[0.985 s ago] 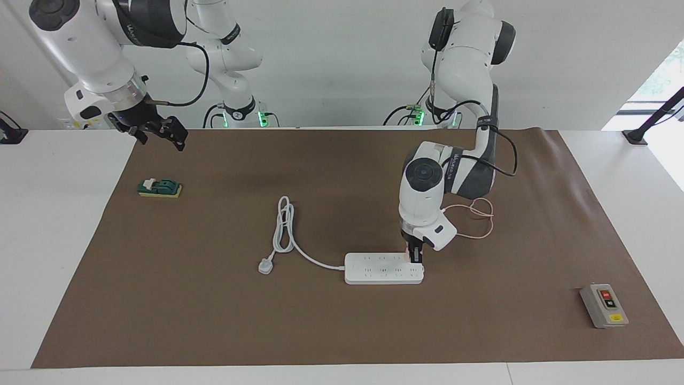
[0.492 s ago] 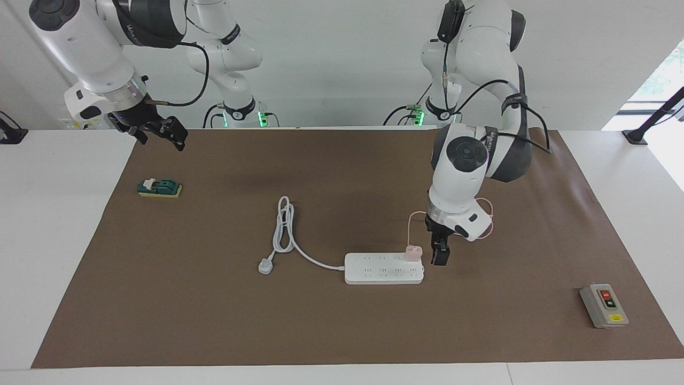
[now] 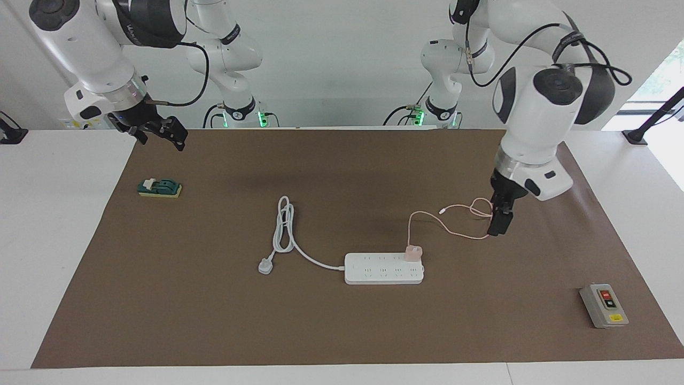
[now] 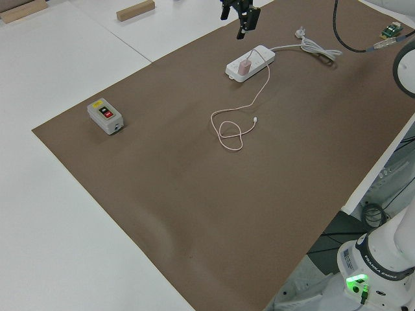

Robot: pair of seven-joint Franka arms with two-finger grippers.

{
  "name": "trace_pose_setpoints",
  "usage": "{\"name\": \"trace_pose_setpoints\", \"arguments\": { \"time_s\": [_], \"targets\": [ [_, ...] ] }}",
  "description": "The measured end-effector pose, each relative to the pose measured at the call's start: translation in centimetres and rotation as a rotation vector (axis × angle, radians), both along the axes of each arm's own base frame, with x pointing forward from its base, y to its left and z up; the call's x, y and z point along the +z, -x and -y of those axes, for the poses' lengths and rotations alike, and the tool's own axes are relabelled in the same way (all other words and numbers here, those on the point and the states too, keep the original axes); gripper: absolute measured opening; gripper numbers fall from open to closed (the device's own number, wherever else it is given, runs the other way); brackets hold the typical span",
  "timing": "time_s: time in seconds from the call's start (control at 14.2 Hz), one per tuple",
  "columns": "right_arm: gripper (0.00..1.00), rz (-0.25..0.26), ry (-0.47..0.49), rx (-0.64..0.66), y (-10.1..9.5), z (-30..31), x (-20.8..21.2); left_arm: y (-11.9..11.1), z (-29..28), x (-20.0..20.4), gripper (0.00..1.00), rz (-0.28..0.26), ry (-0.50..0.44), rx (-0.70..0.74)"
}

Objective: Plug charger into power strip

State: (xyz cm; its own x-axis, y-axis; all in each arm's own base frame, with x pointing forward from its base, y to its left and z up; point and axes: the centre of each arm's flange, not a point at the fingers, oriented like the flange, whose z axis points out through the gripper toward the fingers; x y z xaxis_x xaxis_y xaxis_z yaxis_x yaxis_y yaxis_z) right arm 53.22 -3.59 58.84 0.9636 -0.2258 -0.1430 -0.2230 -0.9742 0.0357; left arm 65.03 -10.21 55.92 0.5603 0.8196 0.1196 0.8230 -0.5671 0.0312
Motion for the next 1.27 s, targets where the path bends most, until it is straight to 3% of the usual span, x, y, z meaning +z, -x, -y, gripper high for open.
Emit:
{"name": "trace_pose_setpoints", "arguments": {
  "time_s": [0.28, 0.56, 0.77, 1.06, 1.27],
  "targets": [
    [1.00, 0.000, 0.000, 0.000, 0.0, 0.0, 0.0, 2.5, -11.4, 6.2, 1.00, 0.003, -0.050, -0.333],
    [1.00, 0.000, 0.000, 0.000, 0.0, 0.0, 0.0, 5.6, -14.9, 8.5, 1.00, -0.086, -0.057, -0.525],
    [1.00, 0.000, 0.000, 0.000, 0.0, 0.0, 0.0, 8.4, -16.0, 10.2, 1.00, -0.144, -0.006, -0.648],
    [1.00, 0.000, 0.000, 0.000, 0.0, 0.0, 0.0, 9.1, -14.8, 11.0, 1.00, -0.144, 0.001, -0.724],
    [1.00, 0.000, 0.000, 0.000, 0.0, 0.0, 0.0, 9.6, -12.5, 9.3, 1.00, -0.158, 0.032, -0.806]
  ]
}}
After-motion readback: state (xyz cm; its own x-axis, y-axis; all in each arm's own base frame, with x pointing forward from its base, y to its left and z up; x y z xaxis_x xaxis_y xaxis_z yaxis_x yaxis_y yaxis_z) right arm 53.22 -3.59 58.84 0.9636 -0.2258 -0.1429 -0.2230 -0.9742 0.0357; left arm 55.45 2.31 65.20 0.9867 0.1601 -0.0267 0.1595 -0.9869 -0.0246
